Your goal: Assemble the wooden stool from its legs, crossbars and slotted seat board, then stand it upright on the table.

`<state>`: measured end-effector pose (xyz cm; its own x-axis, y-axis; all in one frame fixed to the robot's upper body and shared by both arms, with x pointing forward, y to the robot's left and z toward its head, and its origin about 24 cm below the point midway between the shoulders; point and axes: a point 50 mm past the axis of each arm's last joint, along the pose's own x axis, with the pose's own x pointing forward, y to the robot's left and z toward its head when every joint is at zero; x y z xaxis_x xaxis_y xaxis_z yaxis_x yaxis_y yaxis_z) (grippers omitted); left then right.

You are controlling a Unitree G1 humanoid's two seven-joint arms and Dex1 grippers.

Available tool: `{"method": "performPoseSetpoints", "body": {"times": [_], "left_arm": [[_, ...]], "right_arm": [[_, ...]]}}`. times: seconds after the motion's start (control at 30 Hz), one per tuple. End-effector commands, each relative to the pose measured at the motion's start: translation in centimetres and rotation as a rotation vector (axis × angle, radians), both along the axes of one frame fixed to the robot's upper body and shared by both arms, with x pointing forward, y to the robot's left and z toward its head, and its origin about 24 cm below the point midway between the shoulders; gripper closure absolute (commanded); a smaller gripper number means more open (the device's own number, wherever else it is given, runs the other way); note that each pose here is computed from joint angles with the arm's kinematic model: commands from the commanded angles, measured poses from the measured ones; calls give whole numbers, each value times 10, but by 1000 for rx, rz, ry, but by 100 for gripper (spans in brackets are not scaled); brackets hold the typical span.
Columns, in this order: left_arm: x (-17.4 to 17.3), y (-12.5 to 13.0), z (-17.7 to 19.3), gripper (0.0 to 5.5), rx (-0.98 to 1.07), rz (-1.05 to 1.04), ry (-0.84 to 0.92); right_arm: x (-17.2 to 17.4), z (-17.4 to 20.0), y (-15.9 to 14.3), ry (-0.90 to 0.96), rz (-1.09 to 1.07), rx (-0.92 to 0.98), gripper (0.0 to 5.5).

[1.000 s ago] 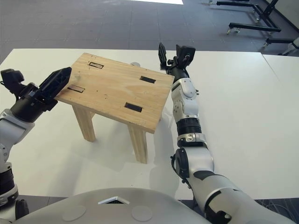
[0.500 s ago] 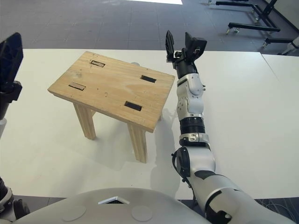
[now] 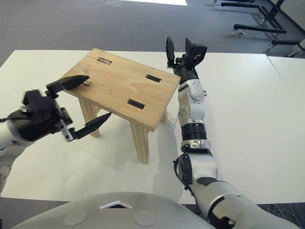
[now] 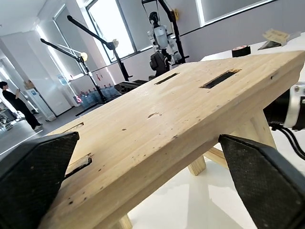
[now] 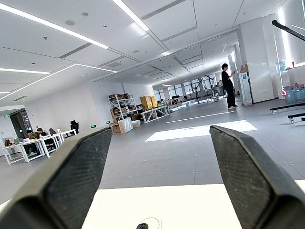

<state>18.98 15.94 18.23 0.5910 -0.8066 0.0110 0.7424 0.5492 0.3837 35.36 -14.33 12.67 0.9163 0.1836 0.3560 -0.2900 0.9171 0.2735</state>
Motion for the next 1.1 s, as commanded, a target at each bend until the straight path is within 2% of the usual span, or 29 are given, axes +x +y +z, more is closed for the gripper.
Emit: {"method": "performPoseSetpoints", "body": {"times": [0.03,0.2,0.33,0.5,0.7,0.8,0.93,1.1], "left_arm": [[15,-12,-19,13,5,13,44],[43,-24,-39,13,2,56,87],[75,-23,-52,13,26,179,96],[86,-29,-56,13,14,207,89],[96,-36,-51,13,-35,240,53],[102,-33,-32,13,-171,310,-26],[87,-10,13,13,-472,343,-178],[66,7,44,13,-661,318,-290]], "right_arm": [[0,-9,0,43,8,17,176],[3,-11,-6,49,-19,9,176],[10,4,-29,-7,-139,-18,176],[20,26,-59,-63,-296,-69,176],[20,23,-53,-79,-291,-60,176],[16,21,-42,-98,-254,-65,176],[11,29,-28,-151,-203,-71,176],[-7,70,-21,-318,-197,-67,176]]}}
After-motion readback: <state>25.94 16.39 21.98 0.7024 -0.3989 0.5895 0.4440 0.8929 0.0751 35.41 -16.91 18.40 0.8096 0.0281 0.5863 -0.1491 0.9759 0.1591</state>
